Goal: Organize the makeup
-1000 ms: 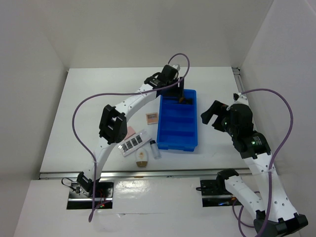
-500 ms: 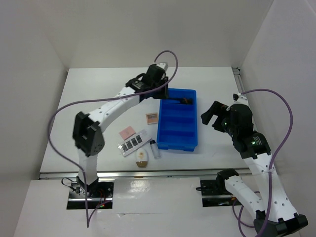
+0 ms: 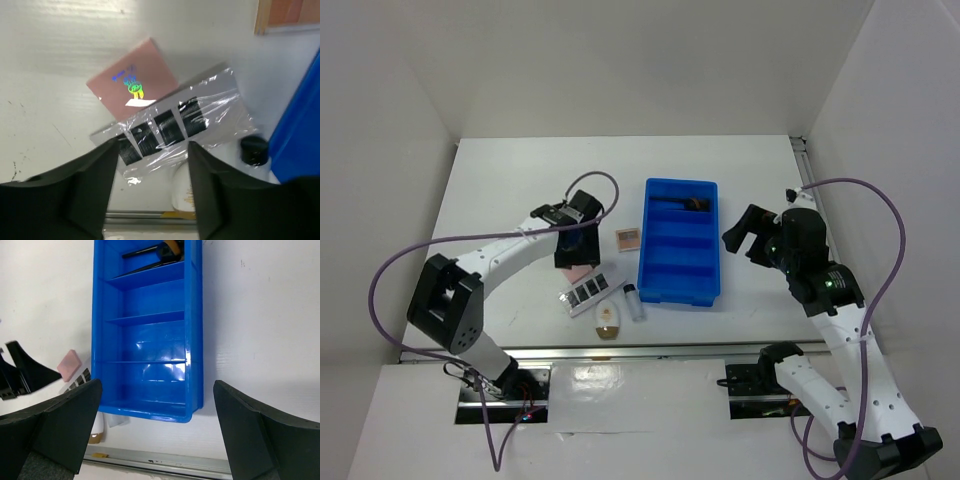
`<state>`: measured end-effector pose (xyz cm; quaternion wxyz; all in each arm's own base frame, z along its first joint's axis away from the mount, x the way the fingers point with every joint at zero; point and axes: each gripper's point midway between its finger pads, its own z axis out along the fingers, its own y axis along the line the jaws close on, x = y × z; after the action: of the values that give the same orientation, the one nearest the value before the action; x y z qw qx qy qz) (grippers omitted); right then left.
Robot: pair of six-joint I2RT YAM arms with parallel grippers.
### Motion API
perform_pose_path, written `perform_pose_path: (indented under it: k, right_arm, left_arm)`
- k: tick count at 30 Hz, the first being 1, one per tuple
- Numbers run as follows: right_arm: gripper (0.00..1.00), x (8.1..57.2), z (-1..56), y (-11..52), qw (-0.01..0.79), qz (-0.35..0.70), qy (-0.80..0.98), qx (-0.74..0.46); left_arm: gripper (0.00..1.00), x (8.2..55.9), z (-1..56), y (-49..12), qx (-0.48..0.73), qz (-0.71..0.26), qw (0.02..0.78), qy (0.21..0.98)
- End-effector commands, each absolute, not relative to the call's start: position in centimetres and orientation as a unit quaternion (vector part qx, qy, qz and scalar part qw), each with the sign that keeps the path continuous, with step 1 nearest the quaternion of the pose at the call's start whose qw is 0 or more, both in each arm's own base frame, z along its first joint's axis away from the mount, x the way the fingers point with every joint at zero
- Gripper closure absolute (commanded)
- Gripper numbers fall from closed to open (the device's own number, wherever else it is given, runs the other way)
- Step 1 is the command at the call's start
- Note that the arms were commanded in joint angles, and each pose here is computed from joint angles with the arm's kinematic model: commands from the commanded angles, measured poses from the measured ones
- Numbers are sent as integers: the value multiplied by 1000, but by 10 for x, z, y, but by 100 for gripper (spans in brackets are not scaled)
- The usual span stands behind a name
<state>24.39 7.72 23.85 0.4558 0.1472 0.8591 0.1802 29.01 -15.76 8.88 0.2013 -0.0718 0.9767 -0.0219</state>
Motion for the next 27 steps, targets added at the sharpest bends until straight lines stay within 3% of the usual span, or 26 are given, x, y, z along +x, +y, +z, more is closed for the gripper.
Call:
perform_pose_path:
  k: [1,4,8,15,27]
  right_arm:
    - [0,249,247,81,472,191,850,134]
    - [0,249,245,83,471,195,850,132]
    - [0,252,247,88,470,208,848,129]
    - [0,252,245,92,463,214,851,125]
    - [0,249,252,89,473,214,845,127]
  left_arm:
    - [26,263,102,-173,-51,-50,201,977]
    - [10,233,99,-179,-34,-55,177,982]
    - [0,198,102,-199,-6,-102,152,983]
    - [1,162,83,-224,26,-71,123,990]
    - [1,157,50,-225,21,-44,88,995]
